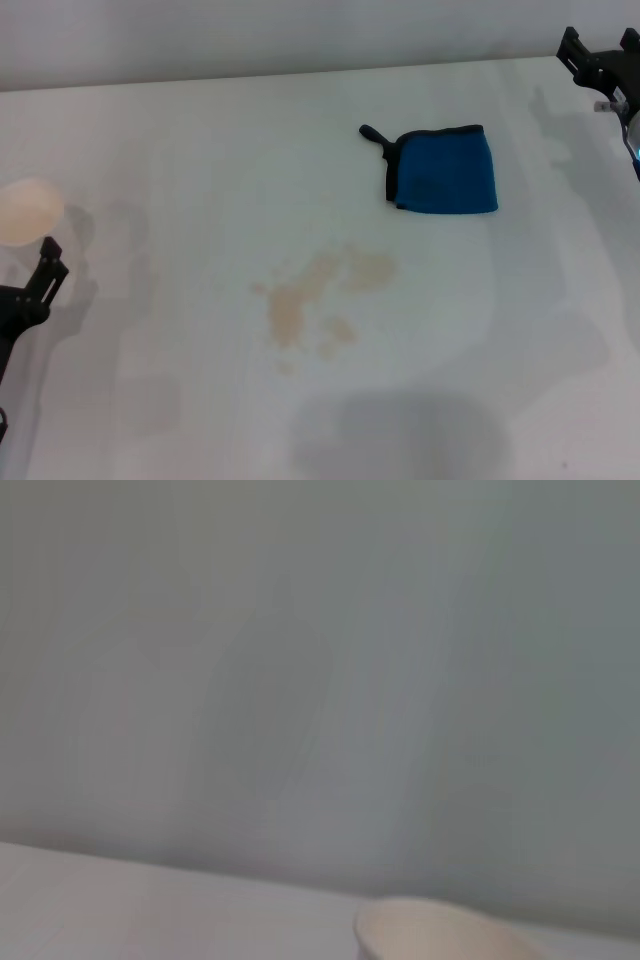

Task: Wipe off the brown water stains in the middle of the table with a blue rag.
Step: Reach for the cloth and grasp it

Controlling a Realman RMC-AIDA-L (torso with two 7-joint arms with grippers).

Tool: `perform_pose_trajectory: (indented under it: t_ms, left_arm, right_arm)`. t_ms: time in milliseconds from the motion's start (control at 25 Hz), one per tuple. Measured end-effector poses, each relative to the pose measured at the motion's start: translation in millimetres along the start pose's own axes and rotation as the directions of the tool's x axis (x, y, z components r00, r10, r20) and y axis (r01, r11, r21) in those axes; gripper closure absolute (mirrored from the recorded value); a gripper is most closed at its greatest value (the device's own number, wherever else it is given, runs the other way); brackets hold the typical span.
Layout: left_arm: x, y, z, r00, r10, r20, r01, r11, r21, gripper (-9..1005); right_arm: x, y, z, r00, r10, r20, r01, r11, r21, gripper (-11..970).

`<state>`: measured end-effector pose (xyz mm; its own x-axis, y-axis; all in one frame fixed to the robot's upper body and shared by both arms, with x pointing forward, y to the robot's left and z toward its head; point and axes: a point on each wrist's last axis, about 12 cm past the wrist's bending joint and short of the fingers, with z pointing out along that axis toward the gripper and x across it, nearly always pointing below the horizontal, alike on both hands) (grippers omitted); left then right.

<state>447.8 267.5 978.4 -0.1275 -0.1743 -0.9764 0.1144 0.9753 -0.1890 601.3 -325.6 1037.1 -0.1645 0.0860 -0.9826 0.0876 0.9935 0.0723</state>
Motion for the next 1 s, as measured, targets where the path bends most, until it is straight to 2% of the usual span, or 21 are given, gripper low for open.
perform_pose_trajectory:
  t_ms: [280,480,760,1000]
  left_arm:
    - [-11.1,6.0,-19.8,0.971,-0.198,0.134,0.196,0.98,0.023,104]
    - [-18.3,21.8,-37.1,0.928,-0.301,0.217,0.303,0.953,0.027,104]
    - [-18.9,44.7,-58.0,0.901,-0.353,0.254,0.37,0.929,-0.021,104]
    - [-17.7,48.6,-66.9,0.895,-0.358,0.268,0.382,0.923,-0.044,104]
  right_arm:
    - [-0.6,6.3,3.8,0.996,0.083,-0.026,-0.083,0.996,-0.032,176]
    - [-10.5,26.5,17.7,0.985,0.124,-0.121,-0.145,0.973,-0.179,177]
    - [-42.0,74.1,32.1,0.984,0.041,-0.172,-0.115,0.888,-0.446,179]
    - [-76.6,108.2,45.8,0.955,-0.108,-0.277,-0.096,0.769,-0.632,180]
